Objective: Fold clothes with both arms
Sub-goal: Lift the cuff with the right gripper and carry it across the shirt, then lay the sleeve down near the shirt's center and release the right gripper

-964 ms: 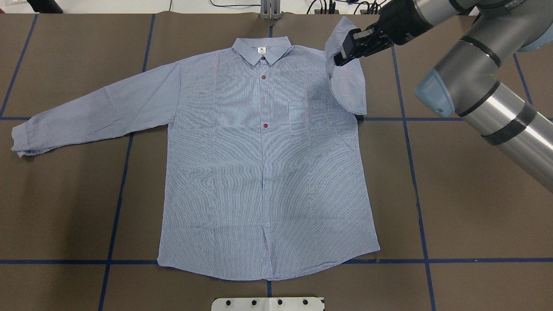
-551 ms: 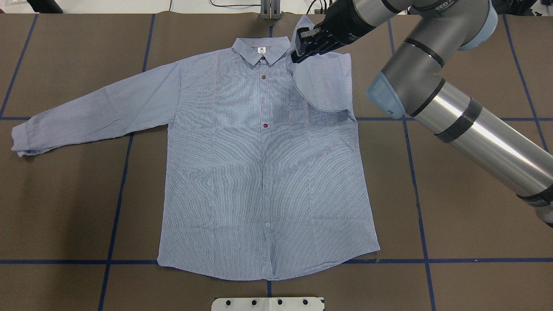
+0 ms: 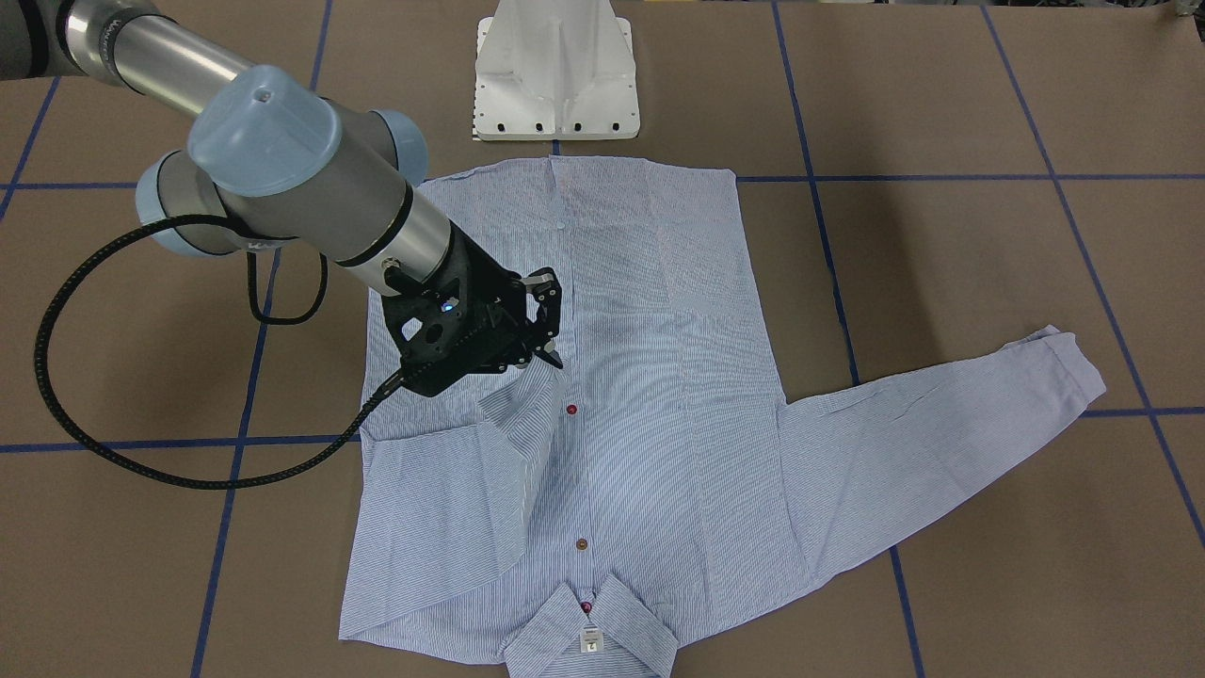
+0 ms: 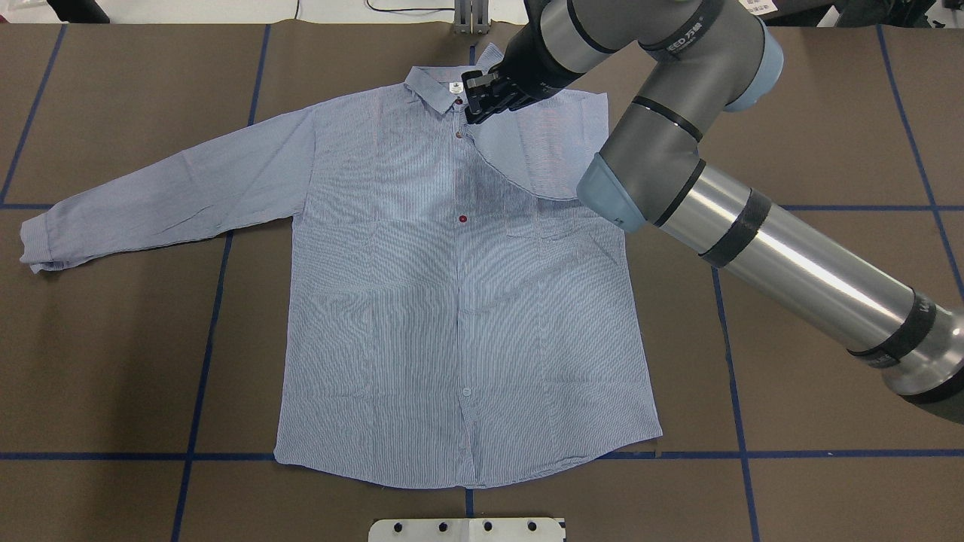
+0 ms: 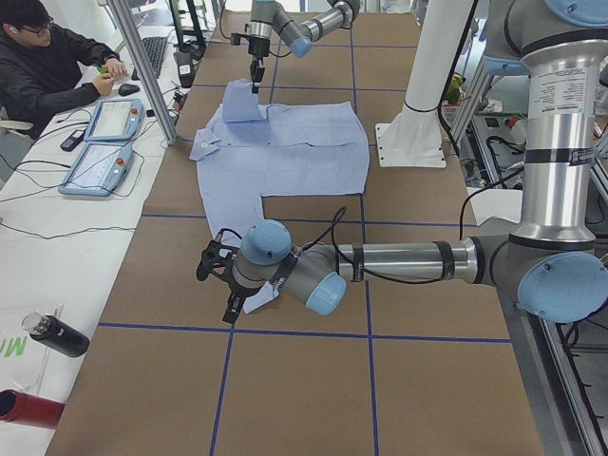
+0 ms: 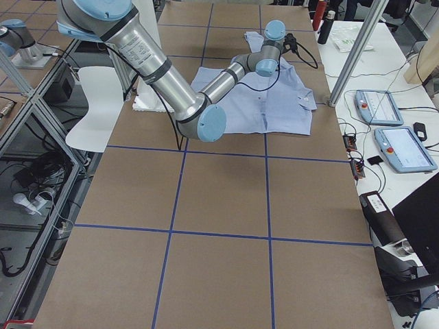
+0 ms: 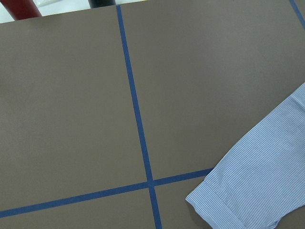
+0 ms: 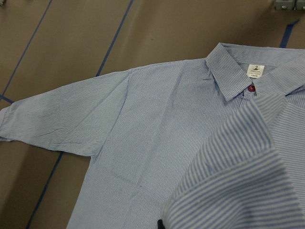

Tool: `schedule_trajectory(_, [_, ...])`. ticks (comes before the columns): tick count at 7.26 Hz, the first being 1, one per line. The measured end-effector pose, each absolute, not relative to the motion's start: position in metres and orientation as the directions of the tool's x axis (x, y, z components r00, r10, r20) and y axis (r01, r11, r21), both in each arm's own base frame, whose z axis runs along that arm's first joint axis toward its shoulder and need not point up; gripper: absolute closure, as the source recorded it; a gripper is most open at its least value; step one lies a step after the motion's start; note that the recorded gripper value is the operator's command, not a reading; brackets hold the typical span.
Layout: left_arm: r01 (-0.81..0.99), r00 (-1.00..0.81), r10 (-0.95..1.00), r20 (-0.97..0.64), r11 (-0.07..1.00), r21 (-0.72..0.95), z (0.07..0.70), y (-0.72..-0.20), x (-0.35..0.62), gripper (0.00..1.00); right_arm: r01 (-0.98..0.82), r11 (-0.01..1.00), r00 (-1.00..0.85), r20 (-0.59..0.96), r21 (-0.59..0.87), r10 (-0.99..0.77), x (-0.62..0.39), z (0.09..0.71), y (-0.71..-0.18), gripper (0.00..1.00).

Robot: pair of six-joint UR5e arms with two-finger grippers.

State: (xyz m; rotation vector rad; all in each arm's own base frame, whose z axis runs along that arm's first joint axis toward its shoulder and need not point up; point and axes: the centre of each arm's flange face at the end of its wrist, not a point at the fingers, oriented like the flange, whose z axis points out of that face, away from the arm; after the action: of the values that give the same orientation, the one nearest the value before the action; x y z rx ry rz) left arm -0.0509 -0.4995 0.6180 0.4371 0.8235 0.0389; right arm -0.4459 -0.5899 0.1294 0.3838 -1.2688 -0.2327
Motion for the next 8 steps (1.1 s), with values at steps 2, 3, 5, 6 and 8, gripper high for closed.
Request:
schedule_trajectory(2, [0.134,0.684,0.202,-0.701,0.910,0.393,0.616,-0.500,-0.051,0.00,-0.010,0.922,0.307,0.879,0.386,-0.365,-0.490,0.123,-0.595,1.00])
schedule_trajectory(3, [0.135,0.684,0.202,-0.701,0.910,0.393,0.616,-0.500,-0.051,0.00,0.006,0.927,0.325,0.876,0.375,-0.356,-0.518,0.120,-0.597,1.00])
schedule_trajectory(5, [0.135,0.683,0.202,-0.702,0.910,0.393,0.616,-0.500,-0.051,0.00,0.011,0.927,0.369,0.860,0.374,-0.352,-0.569,0.117,-0.589,0.99])
schedule_trajectory(6, [0.135,0.683,0.201,-0.702,0.910,0.392,0.616,-0.500,-0.051,0.00,0.003,0.923,0.395,0.848,0.385,-0.354,-0.597,0.106,-0.582,0.02])
schedule_trajectory(8, [0.134,0.680,0.202,-0.705,0.911,0.390,0.616,-0.500,-0.051,0.00,-0.018,0.914,0.430,0.828,0.406,-0.360,-0.633,0.088,-0.570,0.01])
